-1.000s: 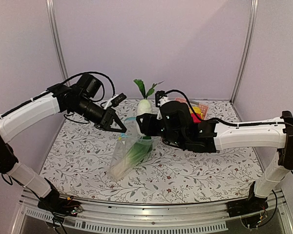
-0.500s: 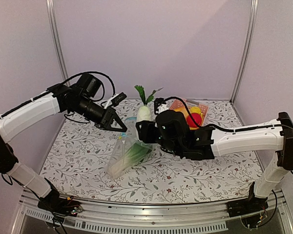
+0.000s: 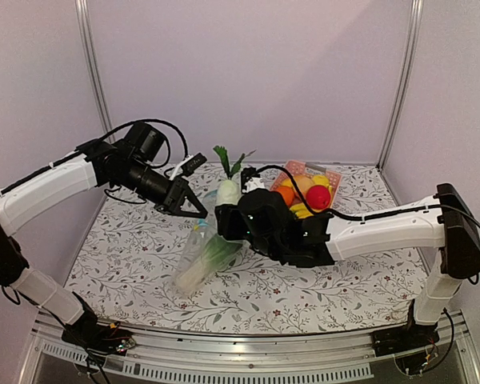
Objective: Place the food in the zip-top bag and seal the zipper
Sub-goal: Place the fake vegetable in the zipper food storage bag.
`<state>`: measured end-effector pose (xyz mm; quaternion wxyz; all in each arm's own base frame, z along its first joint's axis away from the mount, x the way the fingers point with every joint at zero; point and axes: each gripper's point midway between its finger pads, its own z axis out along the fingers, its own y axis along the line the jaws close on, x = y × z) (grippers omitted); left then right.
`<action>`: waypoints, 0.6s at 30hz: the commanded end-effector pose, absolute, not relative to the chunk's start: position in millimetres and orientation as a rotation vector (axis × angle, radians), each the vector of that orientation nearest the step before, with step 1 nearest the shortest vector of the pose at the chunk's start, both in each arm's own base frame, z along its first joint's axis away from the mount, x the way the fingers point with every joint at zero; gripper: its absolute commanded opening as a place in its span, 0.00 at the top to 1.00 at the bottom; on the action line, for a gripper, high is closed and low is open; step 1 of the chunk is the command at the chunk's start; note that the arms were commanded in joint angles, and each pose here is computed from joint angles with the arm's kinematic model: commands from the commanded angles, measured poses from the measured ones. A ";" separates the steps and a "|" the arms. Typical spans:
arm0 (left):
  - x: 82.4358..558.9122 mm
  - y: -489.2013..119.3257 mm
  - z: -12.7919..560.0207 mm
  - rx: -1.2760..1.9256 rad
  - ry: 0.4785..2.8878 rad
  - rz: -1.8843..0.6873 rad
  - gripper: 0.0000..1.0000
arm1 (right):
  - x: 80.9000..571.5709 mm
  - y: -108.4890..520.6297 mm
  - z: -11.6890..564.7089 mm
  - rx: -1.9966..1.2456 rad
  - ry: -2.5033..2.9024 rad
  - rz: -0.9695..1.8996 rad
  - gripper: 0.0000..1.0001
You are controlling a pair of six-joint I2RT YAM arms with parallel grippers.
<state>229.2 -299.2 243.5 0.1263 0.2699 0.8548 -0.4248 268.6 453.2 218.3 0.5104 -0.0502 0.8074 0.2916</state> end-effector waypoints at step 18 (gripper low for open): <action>237.0 -290.9 248.3 0.754 2.448 -1.237 1.00 | 243.1 404.9 255.8 -0.195 1.932 0.601 0.12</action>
